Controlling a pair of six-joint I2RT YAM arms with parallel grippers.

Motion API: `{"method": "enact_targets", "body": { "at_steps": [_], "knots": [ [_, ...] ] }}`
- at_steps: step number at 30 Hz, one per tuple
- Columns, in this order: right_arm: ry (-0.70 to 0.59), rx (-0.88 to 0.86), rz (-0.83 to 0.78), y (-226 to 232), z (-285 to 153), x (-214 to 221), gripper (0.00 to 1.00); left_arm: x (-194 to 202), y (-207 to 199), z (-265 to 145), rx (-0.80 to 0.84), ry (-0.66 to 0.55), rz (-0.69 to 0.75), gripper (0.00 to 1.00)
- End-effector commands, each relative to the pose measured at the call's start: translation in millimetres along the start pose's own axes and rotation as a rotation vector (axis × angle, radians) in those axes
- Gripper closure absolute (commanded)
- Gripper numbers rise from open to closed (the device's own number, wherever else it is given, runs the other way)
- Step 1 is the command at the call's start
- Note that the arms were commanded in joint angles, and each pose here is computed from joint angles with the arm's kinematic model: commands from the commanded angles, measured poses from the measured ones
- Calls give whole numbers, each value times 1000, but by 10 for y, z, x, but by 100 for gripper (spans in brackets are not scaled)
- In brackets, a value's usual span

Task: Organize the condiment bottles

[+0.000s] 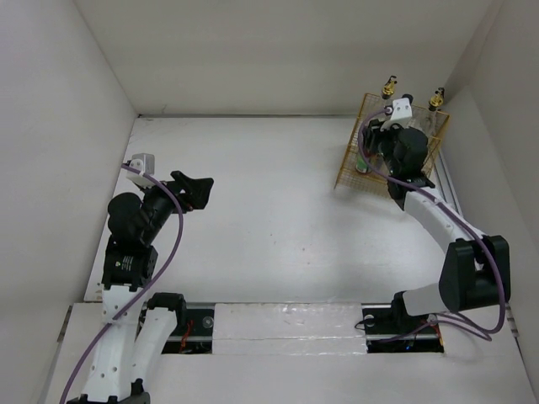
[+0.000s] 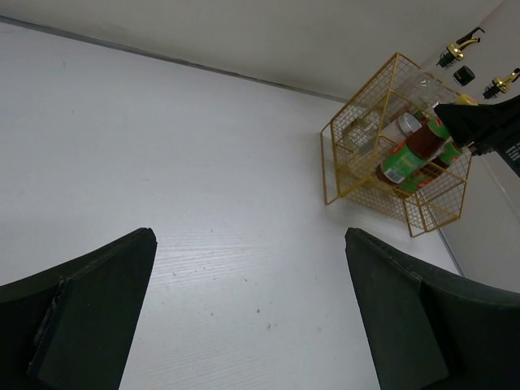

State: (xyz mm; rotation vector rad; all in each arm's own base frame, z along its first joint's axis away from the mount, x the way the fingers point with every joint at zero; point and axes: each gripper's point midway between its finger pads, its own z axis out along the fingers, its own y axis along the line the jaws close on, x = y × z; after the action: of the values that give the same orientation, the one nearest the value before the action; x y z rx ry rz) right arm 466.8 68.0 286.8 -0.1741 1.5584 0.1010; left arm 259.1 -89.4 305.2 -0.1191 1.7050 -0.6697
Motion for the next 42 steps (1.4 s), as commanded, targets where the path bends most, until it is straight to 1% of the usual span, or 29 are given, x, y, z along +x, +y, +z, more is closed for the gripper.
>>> {"method": "enact_targets", "body": {
  "at_steps": [1,4,5,6,8,9,10,12,13,16,17,20,21,22,23,24,27,28,29,30,31,34,35,37,38,39,40,42],
  "knots": [
    [-286,2,7,-45,6,-736,100,-73,-20,13,13,-31,15,1],
    [-242,-11,9,-19,54,-526,100,-73,-20,13,13,-31,15,1],
    [-246,-12,19,-12,45,-503,100,-73,-20,13,13,-31,15,1],
    [-225,-13,21,-5,29,-372,100,-73,-20,13,13,-31,15,1],
    [-207,-1,25,7,13,-258,94,-73,-20,13,13,-31,15,1],
    [-217,-2,33,9,12,-285,90,-73,-20,13,13,-31,15,1],
    [-203,-2,34,13,3,-218,82,-73,-20,13,13,-31,15,1],
    [-191,7,34,-27,-7,-155,74,-73,-20,13,13,-31,15,1],
    [-168,15,43,-62,-18,-66,68,-73,-20,13,13,-31,15,1],
    [-145,33,54,-143,-43,50,61,-103,0,5,-5,-39,14,1],
    [-131,32,69,-134,-56,117,54,-110,14,6,-13,-43,14,1],
    [-133,50,92,-213,-96,120,37,-131,65,21,-46,-47,1,1],
    [-136,36,100,-185,-116,88,28,-112,83,44,-50,-38,-2,1],
    [-149,27,98,-169,-139,27,24,-112,83,44,-51,-38,-2,1],
    [-128,27,100,-167,-147,37,20,-112,83,44,-51,-38,-2,1],
    [-152,27,98,-173,-167,-132,13,-112,79,44,-50,-38,-12,1],
    [-125,7,99,-141,-202,-273,3,-135,119,46,-74,-52,-21,1],
    [-113,7,100,-145,-234,-424,0,-135,114,47,-74,-52,-32,1],
    [-155,8,84,-157,-253,-630,0,-135,110,47,-74,-53,-41,1],
    [-105,8,80,-157,-288,-606,0,-135,110,47,-74,-53,-41,1],
    [-144,0,66,-150,-361,-881,0,-158,99,50,-69,-62,-38,1],
    [-107,-66,45,17,-512,-1026,0,-203,47,22,-52,-73,-33,1],
    [-141,-110,23,131,-622,-1233,0,-193,28,21,-42,-67,-33,1],
    [-127,-257,23,514,-764,-1246,0,-246,-53,0,-14,-72,-36,1],
    [-149,-302,10,645,-887,-1341,0,-237,-70,-1,-5,-66,-36,1],
    [-147,-350,12,799,-960,-1301,0,-202,-92,15,12,-47,-38,1],
    [-148,-432,18,1101,-1075,-1275,0,-248,-126,3,18,-57,-47,1],
    [-127,-484,27,1354,-1251,-1106,0,-281,-208,-12,53,-58,-49,1]
  ]
}}
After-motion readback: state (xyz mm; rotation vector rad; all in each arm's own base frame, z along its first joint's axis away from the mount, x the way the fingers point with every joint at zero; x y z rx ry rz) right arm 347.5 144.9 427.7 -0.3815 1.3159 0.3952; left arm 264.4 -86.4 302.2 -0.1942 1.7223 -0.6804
